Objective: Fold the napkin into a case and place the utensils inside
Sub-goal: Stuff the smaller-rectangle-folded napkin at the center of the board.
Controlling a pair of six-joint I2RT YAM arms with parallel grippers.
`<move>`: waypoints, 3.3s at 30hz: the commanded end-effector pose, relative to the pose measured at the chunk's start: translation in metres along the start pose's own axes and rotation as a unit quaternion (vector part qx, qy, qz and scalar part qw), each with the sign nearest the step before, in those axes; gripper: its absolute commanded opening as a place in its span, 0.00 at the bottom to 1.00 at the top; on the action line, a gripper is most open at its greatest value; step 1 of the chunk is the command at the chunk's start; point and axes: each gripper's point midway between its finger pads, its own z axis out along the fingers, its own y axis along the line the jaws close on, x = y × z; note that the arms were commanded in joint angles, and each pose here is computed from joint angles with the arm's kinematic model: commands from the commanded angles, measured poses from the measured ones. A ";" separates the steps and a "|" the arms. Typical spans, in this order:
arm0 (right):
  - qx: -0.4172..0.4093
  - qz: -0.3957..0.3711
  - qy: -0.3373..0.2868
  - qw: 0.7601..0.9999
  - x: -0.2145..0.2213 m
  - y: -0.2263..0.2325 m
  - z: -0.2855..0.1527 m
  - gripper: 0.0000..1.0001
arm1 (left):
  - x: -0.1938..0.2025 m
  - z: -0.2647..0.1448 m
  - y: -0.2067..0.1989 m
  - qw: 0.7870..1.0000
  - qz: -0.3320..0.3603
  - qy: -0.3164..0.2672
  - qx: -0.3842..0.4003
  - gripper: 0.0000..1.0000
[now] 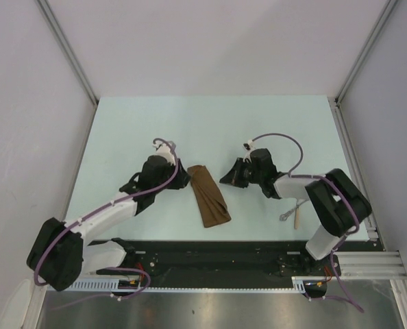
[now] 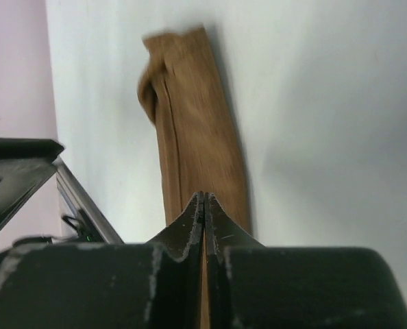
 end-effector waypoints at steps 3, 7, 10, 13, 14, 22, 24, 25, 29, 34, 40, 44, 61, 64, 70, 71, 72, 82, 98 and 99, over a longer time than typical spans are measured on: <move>0.017 -0.040 0.038 0.998 0.029 -0.013 -0.041 0.02 | 0.074 -0.016 -0.009 0.993 -0.070 0.074 0.062 0.17; 0.021 -0.034 0.048 0.998 0.047 -0.020 -0.050 0.02 | 0.091 -0.015 -0.014 0.990 -0.076 0.096 0.067 0.13; 0.029 -0.039 0.053 0.997 0.057 -0.027 -0.052 0.01 | 0.104 -0.012 -0.022 0.989 -0.070 0.112 0.070 0.11; 0.028 -0.046 0.058 0.997 0.064 -0.025 -0.051 0.01 | 0.119 -0.007 -0.029 0.986 -0.067 0.134 0.071 0.10; 0.025 -0.050 0.058 0.997 0.066 -0.022 -0.050 0.01 | 0.123 -0.006 -0.031 0.985 -0.067 0.139 0.073 0.10; 0.007 -0.068 0.089 0.994 0.097 0.001 -0.036 0.00 | 0.140 -0.001 -0.034 0.984 -0.061 0.158 0.058 0.08; 0.007 -0.068 0.089 0.994 0.100 0.004 -0.034 0.00 | 0.142 -0.002 -0.036 0.983 -0.062 0.159 0.063 0.08; 0.007 -0.070 0.087 0.994 0.100 0.006 -0.032 0.00 | 0.143 -0.001 -0.037 0.984 -0.060 0.158 0.061 0.08; 0.010 -0.078 0.085 0.993 0.103 0.013 -0.032 0.00 | 0.145 -0.005 -0.034 0.984 -0.058 0.163 0.051 0.08; 0.048 -0.105 0.075 0.990 0.095 0.000 -0.040 0.00 | 0.119 -0.023 -0.035 0.989 -0.045 0.135 0.039 0.40; 0.074 -0.121 0.060 0.988 0.087 -0.007 -0.053 0.01 | 0.096 -0.050 -0.071 0.981 -0.082 0.141 0.107 0.61; 0.077 -0.124 0.059 0.988 0.088 -0.009 -0.057 0.04 | 0.104 -0.049 -0.093 0.961 -0.162 0.174 0.138 0.66; 0.067 -0.129 0.046 0.988 0.087 -0.009 -0.077 0.07 | 0.137 -0.010 -0.086 0.933 -0.275 0.221 0.067 0.60; 0.069 -0.127 0.050 0.988 0.092 -0.013 -0.079 0.07 | 0.135 -0.009 -0.094 0.931 -0.278 0.221 0.080 0.58; 0.069 -0.126 0.053 0.988 0.097 -0.018 -0.083 0.07 | 0.113 -0.020 -0.097 0.945 -0.263 0.170 0.094 0.56; 0.068 -0.125 0.055 0.988 0.098 -0.018 -0.083 0.08 | 0.113 -0.021 -0.094 0.946 -0.264 0.167 0.090 0.57; 0.068 -0.125 0.055 0.988 0.099 -0.019 -0.083 0.07 | 0.113 -0.022 -0.094 0.946 -0.264 0.167 0.089 0.59; 0.063 -0.124 0.056 0.989 0.101 -0.017 -0.083 0.08 | 0.134 -0.011 -0.094 0.933 -0.280 0.221 0.044 0.62; 0.047 -0.125 0.073 0.988 0.129 -0.021 -0.094 0.11 | 0.133 -0.004 -0.103 0.938 -0.260 0.219 0.071 0.05; 0.042 -0.127 0.072 0.988 0.129 -0.020 -0.095 0.12 | 0.131 -0.005 -0.103 0.941 -0.248 0.216 0.075 0.02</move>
